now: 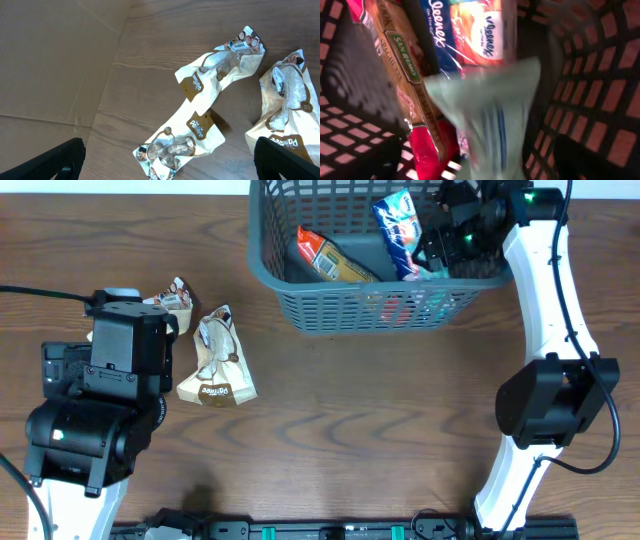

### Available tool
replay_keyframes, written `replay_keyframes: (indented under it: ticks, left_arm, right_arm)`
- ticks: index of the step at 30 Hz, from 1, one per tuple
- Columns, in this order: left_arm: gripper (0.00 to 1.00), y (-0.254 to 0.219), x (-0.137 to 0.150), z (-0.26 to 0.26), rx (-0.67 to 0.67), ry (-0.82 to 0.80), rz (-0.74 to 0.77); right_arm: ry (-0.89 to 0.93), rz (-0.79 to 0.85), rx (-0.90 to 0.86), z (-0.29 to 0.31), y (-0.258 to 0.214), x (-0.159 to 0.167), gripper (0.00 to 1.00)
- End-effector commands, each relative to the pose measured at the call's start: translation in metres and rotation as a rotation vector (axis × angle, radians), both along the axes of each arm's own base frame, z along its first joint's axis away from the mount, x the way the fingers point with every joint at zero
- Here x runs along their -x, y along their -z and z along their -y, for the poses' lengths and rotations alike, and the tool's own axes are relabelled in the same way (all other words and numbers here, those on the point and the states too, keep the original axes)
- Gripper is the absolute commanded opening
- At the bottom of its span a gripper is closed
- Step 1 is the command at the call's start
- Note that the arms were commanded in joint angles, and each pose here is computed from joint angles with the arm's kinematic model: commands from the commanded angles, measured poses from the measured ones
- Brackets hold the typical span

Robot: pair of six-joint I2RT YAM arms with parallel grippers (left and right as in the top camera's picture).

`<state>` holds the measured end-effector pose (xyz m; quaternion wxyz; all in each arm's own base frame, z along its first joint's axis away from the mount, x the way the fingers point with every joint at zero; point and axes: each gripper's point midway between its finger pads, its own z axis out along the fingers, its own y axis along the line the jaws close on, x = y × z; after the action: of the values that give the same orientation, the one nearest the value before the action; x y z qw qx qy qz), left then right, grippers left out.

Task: Pack container
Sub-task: 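Release the wipes pack into the basket with the right gripper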

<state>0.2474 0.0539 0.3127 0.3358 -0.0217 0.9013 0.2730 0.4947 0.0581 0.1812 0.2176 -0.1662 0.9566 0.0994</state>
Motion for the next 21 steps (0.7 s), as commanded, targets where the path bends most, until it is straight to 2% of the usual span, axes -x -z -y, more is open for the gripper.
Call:
replay_keyframes:
  ticks: [1,9,16,21]
  left_arm:
    - [0.98,-0.006,0.001,-0.004,-0.006,-0.018,0.018]
    - [0.99,-0.006,0.001,-0.004,-0.006,-0.018,0.018]
    - [0.99,-0.006,0.001,-0.004,-0.006,-0.018,0.018]
    - [0.99,-0.006,0.001,-0.004,-0.006,-0.018,0.018]
  right_arm:
    - [0.003,0.023,-0.003,0.006,-0.005,-0.004,0.93]
    - [-0.068,0.138,-0.141,-0.018,-0.058,-0.01,0.96]
    - [-0.174,0.363,-0.302,-0.046,-0.164,-0.007,0.95]
    - [-0.205,0.53,-0.341,-0.052,-0.24,0.012,0.96]
